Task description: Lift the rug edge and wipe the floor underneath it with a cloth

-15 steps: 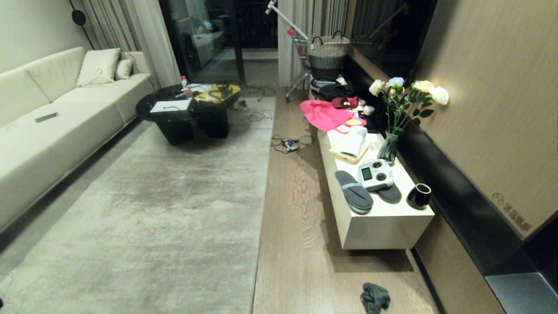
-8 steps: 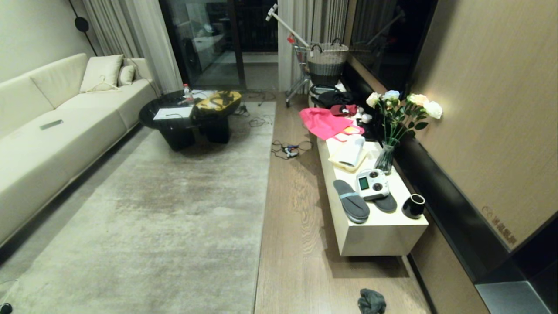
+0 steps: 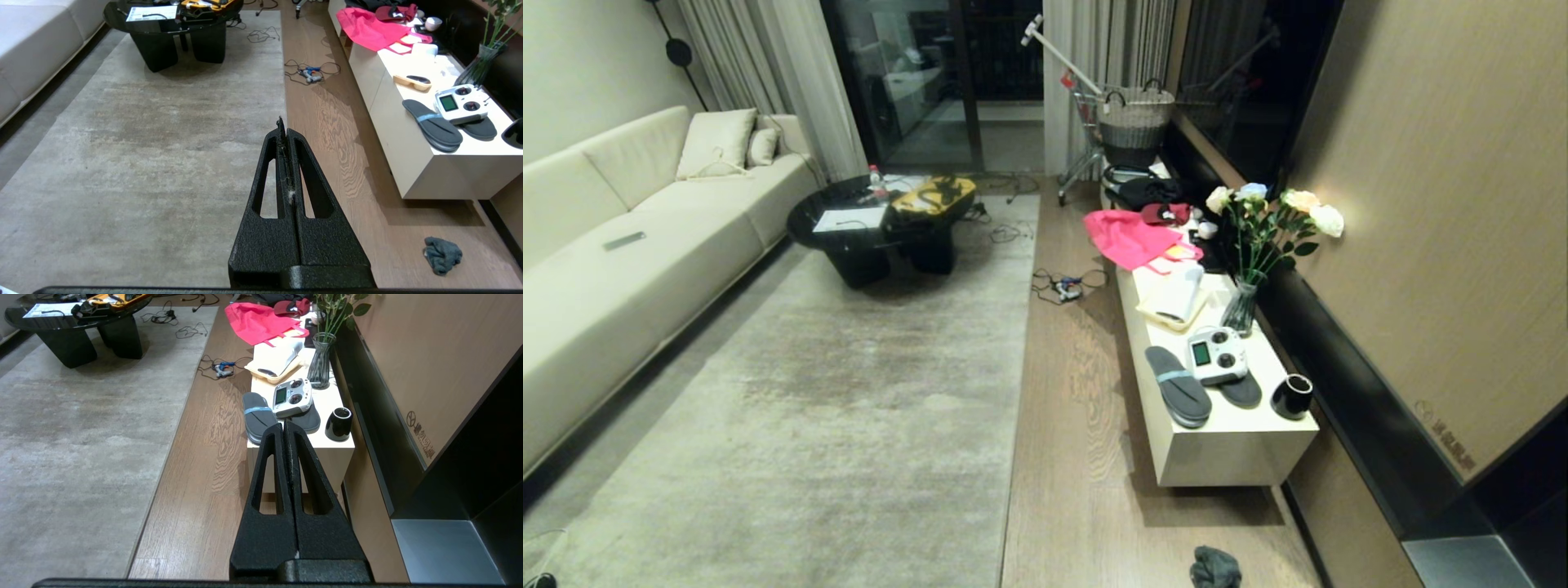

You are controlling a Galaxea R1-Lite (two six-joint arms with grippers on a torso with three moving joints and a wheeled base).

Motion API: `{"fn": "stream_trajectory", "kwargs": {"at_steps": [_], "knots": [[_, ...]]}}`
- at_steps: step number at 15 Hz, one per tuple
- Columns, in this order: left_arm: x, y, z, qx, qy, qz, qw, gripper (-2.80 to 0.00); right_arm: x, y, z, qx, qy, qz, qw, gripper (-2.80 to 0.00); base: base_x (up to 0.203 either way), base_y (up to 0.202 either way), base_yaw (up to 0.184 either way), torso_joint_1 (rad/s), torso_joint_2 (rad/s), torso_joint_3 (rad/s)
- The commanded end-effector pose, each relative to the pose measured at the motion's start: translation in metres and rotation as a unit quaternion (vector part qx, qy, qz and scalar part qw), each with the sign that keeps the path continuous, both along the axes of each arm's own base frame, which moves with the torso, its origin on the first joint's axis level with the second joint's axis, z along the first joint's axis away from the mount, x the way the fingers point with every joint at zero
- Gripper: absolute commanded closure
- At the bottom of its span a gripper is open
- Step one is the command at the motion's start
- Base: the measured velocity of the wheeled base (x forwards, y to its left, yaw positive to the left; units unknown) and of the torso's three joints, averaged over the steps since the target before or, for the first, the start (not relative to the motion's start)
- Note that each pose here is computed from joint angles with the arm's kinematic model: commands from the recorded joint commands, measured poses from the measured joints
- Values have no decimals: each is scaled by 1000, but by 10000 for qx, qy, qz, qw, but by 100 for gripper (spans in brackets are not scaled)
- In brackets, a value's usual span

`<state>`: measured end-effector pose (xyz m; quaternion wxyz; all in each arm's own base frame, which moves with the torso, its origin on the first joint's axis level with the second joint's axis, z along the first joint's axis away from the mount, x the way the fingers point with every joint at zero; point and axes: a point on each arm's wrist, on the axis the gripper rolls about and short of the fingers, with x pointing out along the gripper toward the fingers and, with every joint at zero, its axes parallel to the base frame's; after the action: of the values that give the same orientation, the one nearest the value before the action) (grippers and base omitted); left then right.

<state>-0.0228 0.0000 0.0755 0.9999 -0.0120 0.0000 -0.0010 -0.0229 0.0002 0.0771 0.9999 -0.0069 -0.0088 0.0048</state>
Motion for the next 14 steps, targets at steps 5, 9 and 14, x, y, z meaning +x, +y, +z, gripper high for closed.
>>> {"fn": "stream_trajectory", "kwargs": {"at_steps": [5, 9, 14], "knots": [[0, 0, 0, -3, 0, 2, 10000, 0, 0, 0, 0, 7, 11, -1, 10000, 0, 0, 0, 0, 37, -85, -50], [0, 0, 0, -3, 0, 2, 10000, 0, 0, 0, 0, 7, 11, 5, 10000, 0, 0, 0, 0, 0, 0, 0], [0, 0, 0, -3, 0, 2, 10000, 0, 0, 0, 0, 7, 11, 6, 10000, 0, 0, 0, 0, 0, 0, 0]]}}
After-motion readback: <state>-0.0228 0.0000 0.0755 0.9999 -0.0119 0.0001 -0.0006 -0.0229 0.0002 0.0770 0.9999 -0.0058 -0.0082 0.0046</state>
